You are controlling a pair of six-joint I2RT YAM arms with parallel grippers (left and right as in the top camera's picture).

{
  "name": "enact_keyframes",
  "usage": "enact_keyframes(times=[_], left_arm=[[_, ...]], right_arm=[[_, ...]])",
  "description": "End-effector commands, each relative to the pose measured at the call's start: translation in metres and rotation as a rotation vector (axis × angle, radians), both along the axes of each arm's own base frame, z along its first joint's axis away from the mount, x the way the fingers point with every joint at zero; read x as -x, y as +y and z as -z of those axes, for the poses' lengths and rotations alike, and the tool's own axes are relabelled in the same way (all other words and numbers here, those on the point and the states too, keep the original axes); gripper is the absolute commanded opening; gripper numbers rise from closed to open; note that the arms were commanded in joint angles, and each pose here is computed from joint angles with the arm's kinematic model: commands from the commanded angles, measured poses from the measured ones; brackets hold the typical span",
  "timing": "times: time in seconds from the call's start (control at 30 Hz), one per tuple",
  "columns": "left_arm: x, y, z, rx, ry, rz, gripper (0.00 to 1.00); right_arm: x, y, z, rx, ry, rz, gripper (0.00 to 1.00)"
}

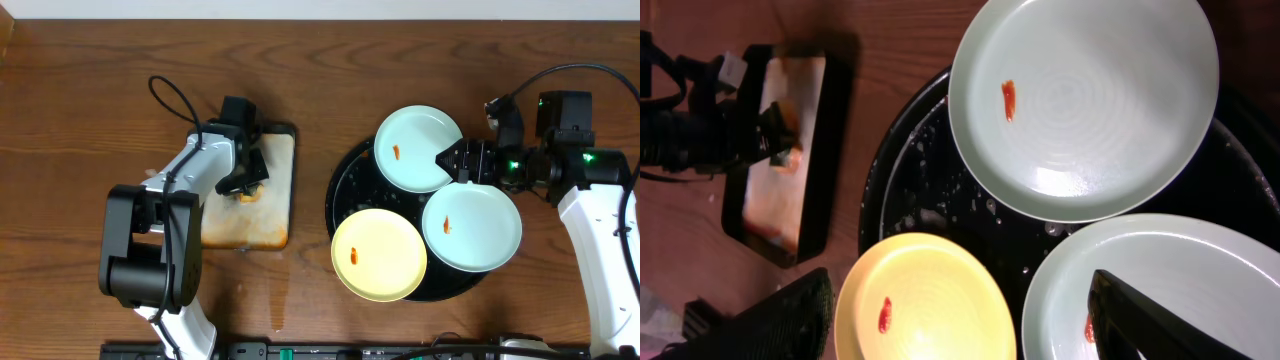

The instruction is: Clean dirty plates on tray and stack at the side

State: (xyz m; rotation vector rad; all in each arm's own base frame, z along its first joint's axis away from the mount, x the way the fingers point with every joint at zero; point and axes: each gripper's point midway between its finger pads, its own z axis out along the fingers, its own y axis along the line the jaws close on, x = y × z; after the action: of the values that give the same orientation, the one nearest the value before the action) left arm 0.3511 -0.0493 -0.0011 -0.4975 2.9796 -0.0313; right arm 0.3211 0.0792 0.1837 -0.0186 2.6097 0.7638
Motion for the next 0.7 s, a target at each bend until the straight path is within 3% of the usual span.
enact_keyframes(times=[0.0, 0.2, 0.23, 0.33, 0.4, 0.57, 0.67], left_arm=[[0.005, -0.02, -0.001, 0.104, 0.029, 0.132, 0.08], [-0.004, -0.023, -0.048, 0.114, -0.066, 0.187, 0.08], [-0.003, -0.023, -0.052, 0.112, -0.076, 0.198, 0.1], [0.0, -0.023, -0.06, 0.11, -0.083, 0.215, 0.33], [0.005, -0.021, -0.056, 0.105, -0.065, 0.214, 0.41], [0.012, -0.019, -0.037, 0.095, -0.029, 0.21, 0.49], [0.007, -0.014, -0.026, 0.063, -0.045, 0.206, 0.49]], right_arm=[[-0.001, 0.006, -0.008, -0.012, -0.018, -0.015, 0.8], [-0.001, 0.006, -0.008, -0.012, -0.017, -0.014, 0.79], [-0.001, 0.006, -0.008, -0.012, -0.017, -0.015, 0.8], [-0.001, 0.006, -0.008, -0.012, -0.017, -0.014, 0.79], [-0.001, 0.006, -0.008, -0.012, -0.018, -0.015, 0.8], [-0.001, 0.006, -0.008, -0.012, -0.018, -0.014, 0.8], [-0.001, 0.006, -0.008, -0.011, -0.019, -0.015, 0.8]])
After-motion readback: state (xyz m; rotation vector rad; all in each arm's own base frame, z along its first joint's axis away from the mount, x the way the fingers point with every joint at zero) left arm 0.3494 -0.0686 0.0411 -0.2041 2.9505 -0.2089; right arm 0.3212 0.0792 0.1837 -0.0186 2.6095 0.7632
